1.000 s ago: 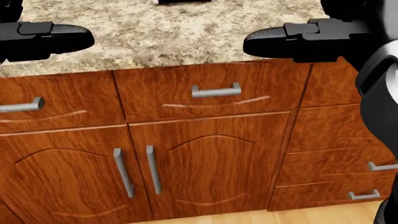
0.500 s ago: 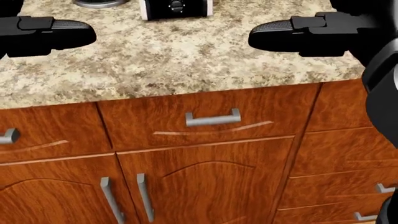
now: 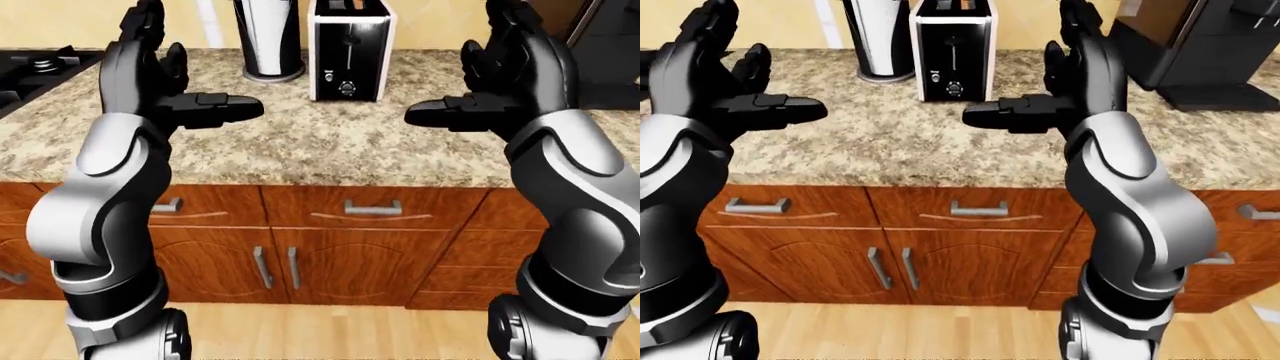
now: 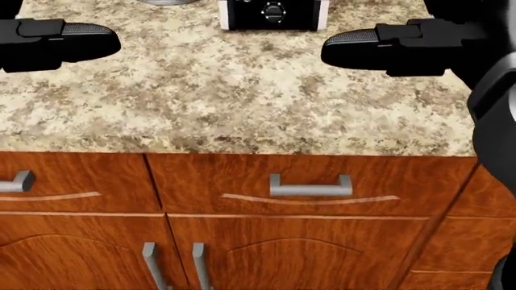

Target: Push down the lever of the toaster to turn it on.

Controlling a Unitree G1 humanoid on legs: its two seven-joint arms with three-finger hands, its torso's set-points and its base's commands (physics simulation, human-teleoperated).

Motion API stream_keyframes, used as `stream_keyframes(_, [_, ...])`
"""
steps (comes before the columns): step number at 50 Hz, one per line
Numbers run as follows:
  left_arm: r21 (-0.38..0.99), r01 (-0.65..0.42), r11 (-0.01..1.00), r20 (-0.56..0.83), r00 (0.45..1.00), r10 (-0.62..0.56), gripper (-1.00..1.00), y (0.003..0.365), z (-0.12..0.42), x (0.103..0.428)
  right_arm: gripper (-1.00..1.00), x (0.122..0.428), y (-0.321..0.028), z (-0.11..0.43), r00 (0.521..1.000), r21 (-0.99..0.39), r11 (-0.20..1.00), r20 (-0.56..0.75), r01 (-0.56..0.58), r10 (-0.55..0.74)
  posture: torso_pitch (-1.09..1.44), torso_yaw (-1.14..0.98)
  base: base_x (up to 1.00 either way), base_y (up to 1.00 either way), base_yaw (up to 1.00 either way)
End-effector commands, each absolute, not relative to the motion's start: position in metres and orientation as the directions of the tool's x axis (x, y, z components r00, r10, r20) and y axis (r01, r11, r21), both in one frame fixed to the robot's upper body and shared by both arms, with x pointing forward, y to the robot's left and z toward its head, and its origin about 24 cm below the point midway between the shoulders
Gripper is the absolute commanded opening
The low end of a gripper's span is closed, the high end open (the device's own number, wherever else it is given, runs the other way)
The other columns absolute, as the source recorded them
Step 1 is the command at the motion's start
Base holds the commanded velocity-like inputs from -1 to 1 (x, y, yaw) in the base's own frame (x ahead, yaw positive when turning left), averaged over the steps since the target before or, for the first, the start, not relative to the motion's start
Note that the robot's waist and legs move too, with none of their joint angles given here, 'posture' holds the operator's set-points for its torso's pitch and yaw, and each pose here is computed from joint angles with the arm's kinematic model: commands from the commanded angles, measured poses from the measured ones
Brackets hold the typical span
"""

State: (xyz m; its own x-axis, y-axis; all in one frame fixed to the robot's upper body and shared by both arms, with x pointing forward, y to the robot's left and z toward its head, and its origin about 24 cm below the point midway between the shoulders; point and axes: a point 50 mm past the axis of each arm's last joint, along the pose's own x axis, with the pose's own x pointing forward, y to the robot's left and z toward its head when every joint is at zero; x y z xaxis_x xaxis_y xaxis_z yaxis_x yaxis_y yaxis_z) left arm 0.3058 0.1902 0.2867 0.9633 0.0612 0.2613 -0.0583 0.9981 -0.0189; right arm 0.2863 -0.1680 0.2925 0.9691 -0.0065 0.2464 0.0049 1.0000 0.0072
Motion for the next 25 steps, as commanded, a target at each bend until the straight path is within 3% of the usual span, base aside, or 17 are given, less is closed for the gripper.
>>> stream_keyframes(1, [-0.020, -0.053, 0.998, 0.318, 0.946, 0.057, 1.00, 0.1896, 0.2997, 0.3016, 1.00, 0.2814, -0.1690, 0.3065, 0.949, 0.008, 1.000, 0.314, 0.014, -0.016, 0.00, 0.00, 0.00, 0.00, 0.00])
stream_keyframes(25, [-0.020, -0.055, 0.998, 0.317, 0.947, 0.058, 1.00, 0.1898, 0.3000, 0.3015, 1.00, 0.2812, -0.1697, 0.3069, 0.947, 0.015, 1.000, 0.319, 0.017, -0.021, 0.00, 0.00, 0.00, 0.02, 0.00])
